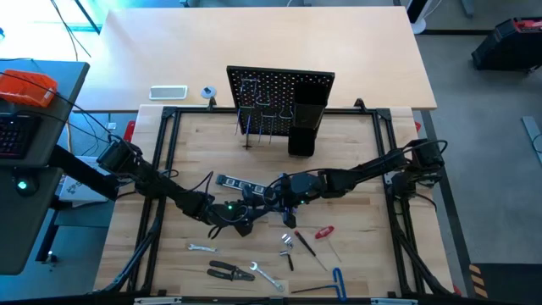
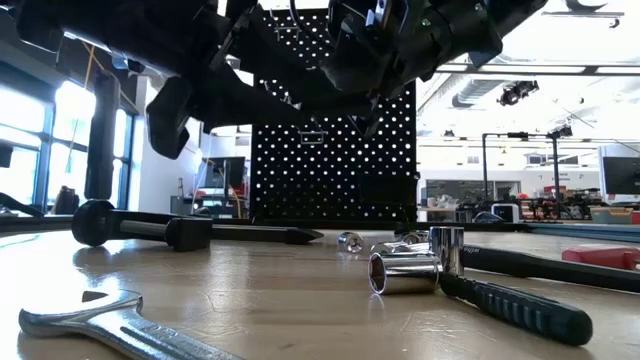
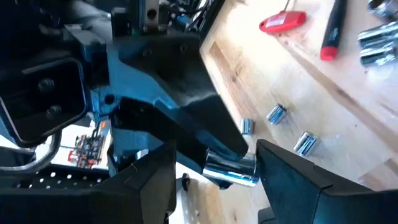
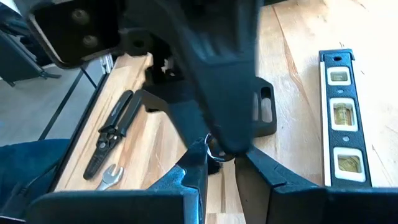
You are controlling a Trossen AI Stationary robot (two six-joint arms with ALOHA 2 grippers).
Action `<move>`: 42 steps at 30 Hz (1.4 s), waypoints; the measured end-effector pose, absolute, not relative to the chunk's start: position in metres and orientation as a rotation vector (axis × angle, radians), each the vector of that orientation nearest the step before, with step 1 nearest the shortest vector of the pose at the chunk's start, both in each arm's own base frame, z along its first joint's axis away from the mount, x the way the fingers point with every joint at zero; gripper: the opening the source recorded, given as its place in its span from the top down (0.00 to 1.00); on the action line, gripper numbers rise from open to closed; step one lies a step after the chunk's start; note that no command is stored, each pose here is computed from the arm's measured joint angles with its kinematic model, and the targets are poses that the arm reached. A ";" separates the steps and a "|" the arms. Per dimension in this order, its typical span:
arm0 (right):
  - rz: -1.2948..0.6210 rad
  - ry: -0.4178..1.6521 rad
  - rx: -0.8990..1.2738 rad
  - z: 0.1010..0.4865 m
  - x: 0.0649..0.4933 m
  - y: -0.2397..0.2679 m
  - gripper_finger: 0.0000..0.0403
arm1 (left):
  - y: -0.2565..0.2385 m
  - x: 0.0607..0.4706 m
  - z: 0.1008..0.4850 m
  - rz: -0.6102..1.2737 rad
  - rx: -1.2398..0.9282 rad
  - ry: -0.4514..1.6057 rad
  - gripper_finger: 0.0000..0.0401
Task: Hang tools onto peg board
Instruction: Put the top center socket into the bottom peg board bin
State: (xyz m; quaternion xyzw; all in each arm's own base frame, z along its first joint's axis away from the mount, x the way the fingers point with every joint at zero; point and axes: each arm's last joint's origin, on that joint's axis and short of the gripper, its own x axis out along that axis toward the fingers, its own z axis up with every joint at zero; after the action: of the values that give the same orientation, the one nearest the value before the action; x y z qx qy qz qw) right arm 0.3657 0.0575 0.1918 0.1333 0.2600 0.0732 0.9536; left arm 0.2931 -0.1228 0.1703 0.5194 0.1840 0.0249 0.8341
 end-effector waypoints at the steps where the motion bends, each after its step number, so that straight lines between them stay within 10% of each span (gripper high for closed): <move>1: 0.148 0.532 0.270 0.191 0.366 0.057 0.87 | -0.124 0.293 0.170 0.046 1.101 0.386 0.47; 42: 0.207 0.537 0.303 0.193 0.365 0.059 0.85 | -0.129 0.291 0.171 0.033 1.139 0.393 0.73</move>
State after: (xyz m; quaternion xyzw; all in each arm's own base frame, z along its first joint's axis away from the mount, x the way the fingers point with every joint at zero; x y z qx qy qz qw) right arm 0.3653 0.0593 0.1925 0.1490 0.2637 0.1019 0.9476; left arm 0.2913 -0.1286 0.1706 0.5358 0.1848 0.0154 0.8237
